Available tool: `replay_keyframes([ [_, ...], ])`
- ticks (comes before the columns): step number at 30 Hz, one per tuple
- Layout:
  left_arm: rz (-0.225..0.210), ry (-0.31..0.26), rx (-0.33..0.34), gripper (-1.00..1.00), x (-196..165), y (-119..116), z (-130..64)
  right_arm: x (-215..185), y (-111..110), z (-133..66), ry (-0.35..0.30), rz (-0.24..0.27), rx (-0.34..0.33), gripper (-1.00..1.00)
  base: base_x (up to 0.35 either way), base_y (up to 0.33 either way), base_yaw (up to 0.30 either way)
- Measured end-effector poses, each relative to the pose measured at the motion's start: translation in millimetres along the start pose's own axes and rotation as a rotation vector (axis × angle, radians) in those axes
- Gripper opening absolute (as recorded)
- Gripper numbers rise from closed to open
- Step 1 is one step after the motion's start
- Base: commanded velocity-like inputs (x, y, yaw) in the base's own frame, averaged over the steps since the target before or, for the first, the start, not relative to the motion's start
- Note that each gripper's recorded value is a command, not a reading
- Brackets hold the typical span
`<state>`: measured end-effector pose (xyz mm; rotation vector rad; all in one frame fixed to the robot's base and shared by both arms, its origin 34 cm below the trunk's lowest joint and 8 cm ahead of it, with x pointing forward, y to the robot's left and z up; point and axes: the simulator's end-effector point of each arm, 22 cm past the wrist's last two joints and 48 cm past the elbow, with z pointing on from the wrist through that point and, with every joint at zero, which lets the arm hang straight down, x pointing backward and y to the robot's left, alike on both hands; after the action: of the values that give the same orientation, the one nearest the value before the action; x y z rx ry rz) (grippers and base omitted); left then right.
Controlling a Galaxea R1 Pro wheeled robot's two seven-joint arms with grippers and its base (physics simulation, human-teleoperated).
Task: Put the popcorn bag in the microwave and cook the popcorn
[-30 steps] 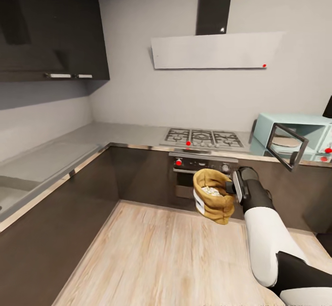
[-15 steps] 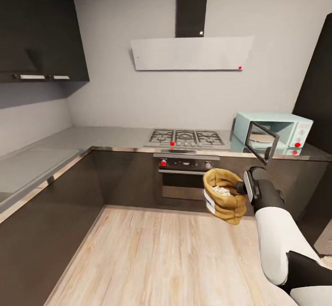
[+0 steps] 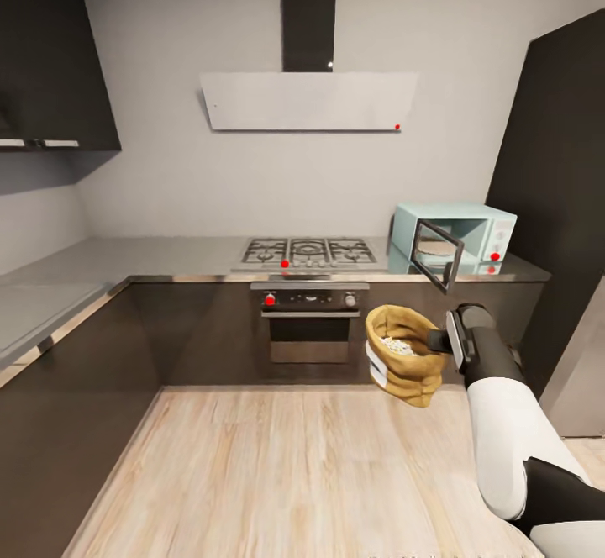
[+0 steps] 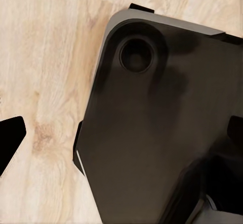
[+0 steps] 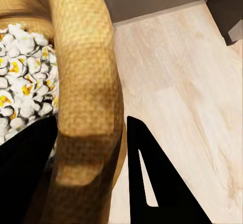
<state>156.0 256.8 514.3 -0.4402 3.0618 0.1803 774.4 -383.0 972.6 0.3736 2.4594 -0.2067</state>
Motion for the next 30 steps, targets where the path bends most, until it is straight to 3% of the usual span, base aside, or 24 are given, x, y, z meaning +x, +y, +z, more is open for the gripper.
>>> replay_keyframes([
  [3,0.0,-0.001,0.001,1.0,-1,0,0.0,-8,-15,0.1,-0.012,0.016,-0.062,-1.0,0.0,0.0,-0.236],
  [6,-0.001,-0.003,0.001,1.0,-1,0,0.0,-10,-15,-0.9,-0.016,0.02,-0.089,-1.0,0.0,0.0,-0.236],
  [30,-0.003,-0.012,0.005,1.0,-5,-2,-0.2,-14,-19,-6.8,-0.026,0.012,-0.073,-1.0,0.0,0.0,-0.237],
])
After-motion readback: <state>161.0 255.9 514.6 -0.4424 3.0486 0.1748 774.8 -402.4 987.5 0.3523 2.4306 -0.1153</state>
